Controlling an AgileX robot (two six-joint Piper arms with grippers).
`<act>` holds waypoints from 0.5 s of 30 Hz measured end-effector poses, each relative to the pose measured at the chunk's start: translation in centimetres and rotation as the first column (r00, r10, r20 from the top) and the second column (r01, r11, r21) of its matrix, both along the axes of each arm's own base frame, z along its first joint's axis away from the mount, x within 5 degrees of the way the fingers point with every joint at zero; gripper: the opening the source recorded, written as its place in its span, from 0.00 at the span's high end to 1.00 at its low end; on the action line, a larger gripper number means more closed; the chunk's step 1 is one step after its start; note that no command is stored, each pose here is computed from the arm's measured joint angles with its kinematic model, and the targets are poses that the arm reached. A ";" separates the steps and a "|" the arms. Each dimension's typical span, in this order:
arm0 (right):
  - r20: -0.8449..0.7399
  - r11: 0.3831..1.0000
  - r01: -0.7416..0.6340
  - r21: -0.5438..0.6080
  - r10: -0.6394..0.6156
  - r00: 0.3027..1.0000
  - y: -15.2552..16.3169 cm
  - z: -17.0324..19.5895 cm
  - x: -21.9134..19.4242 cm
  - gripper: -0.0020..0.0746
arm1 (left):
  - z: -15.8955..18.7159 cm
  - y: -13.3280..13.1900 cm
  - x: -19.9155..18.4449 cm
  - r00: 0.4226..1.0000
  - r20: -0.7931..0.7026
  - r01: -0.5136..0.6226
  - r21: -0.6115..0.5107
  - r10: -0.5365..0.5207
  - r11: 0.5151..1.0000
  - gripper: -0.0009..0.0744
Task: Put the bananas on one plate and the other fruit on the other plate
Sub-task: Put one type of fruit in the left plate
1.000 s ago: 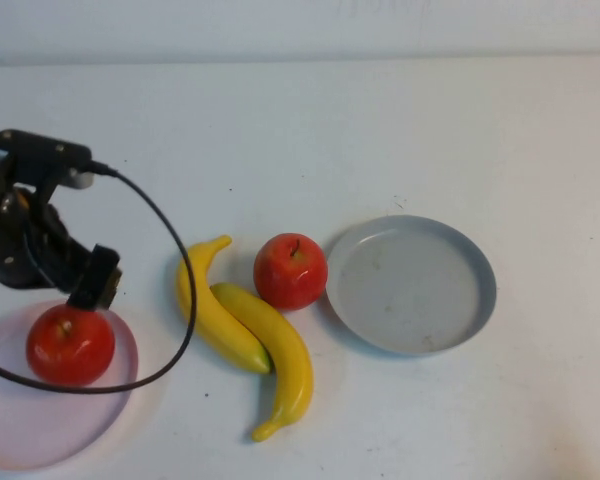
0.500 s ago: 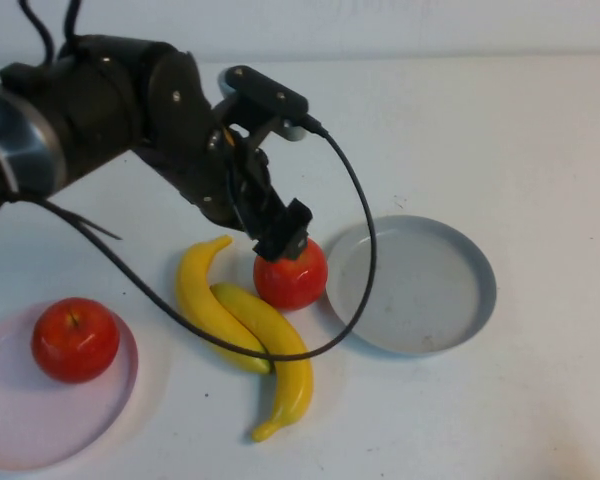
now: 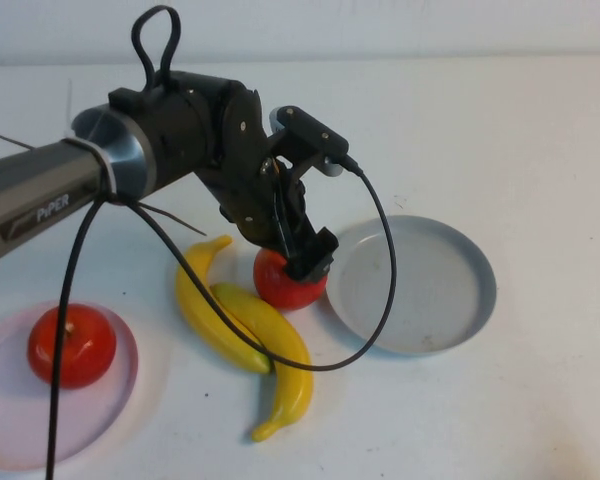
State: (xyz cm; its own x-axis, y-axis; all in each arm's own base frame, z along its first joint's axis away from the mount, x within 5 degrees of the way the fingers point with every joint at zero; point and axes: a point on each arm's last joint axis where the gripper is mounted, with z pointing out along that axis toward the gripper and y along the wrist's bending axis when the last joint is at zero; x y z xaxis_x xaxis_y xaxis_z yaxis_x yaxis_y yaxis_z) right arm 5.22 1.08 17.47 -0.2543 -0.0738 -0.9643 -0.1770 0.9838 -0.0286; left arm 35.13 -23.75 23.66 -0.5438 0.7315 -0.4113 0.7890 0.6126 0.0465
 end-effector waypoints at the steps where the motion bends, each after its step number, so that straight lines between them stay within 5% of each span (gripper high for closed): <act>1: 0.000 1.000 0.000 0.000 0.000 1.000 0.0 0.0 0.0 1.00 | -0.3 -0.1 0.1 1.000 0.001 0.005 0.003 -0.005 1.000 0.10; 15: 0.000 1.000 0.000 0.000 0.000 1.000 0.0 0.0 0.0 1.00 | -1.3 -0.3 0.6 1.000 0.001 0.015 0.017 -0.015 1.000 0.17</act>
